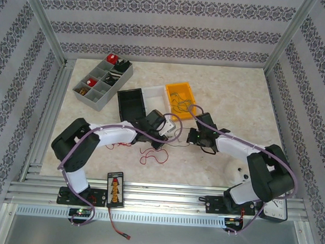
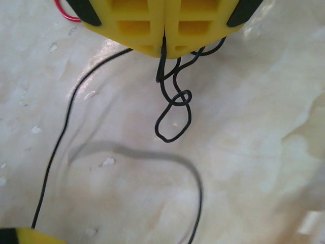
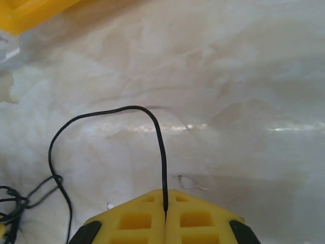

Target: Untangle the cables

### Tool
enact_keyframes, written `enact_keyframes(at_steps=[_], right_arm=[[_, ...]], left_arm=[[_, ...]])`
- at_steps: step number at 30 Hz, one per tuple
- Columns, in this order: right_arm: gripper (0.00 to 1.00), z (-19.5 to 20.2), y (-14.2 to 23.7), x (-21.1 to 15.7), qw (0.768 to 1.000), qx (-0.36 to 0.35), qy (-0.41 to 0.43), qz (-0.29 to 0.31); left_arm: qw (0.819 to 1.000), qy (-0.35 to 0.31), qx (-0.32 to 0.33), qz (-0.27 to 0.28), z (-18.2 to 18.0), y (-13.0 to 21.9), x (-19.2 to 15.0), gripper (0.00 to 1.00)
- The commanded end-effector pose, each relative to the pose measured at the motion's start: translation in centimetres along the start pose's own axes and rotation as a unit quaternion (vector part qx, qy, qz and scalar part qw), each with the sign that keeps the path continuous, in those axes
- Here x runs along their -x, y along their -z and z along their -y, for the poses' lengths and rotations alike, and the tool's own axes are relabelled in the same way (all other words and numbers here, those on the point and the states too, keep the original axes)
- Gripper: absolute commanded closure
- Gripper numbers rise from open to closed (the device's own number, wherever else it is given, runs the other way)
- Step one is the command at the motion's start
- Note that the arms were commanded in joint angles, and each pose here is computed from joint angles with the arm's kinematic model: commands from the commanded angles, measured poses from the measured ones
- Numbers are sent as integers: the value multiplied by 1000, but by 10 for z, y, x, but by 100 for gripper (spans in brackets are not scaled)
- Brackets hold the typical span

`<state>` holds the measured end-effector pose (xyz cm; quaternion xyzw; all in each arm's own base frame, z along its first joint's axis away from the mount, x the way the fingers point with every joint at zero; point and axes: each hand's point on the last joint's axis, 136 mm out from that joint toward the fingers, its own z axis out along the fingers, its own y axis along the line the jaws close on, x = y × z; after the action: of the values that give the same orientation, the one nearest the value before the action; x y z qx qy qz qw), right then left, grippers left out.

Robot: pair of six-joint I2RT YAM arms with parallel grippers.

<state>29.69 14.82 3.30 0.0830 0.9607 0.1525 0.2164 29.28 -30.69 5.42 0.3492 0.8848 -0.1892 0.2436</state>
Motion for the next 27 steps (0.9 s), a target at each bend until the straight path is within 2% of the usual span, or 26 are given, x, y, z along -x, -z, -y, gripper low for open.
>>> enact_keyframes(at_steps=[1,5,7,13,17,20,22,24,27], right_arm=[[100,31,6,-4,998,-46,-37,-1],[100,60,13,0,994,-66,-89,10],[100,76,18,0,990,-80,-114,16],[100,124,37,3,973,-110,-198,46],[100,152,51,3,959,-130,-241,67],[100,162,59,6,955,-134,-254,77],[100,161,60,8,956,-125,-255,79],[100,154,59,11,960,-105,-247,77],[100,147,57,14,963,-86,-244,75]], left_arm=[[990,78,-13,117,-10,43,46,100],[954,177,-61,232,-28,97,71,100],[937,207,-68,272,-40,122,76,100],[897,264,-17,354,-84,193,63,100],[879,293,40,374,-111,222,41,100],[875,305,51,374,-120,228,30,100],[878,305,41,366,-117,223,28,100],[886,303,18,350,-112,212,29,100],[908,281,8,310,-99,190,28,100]])
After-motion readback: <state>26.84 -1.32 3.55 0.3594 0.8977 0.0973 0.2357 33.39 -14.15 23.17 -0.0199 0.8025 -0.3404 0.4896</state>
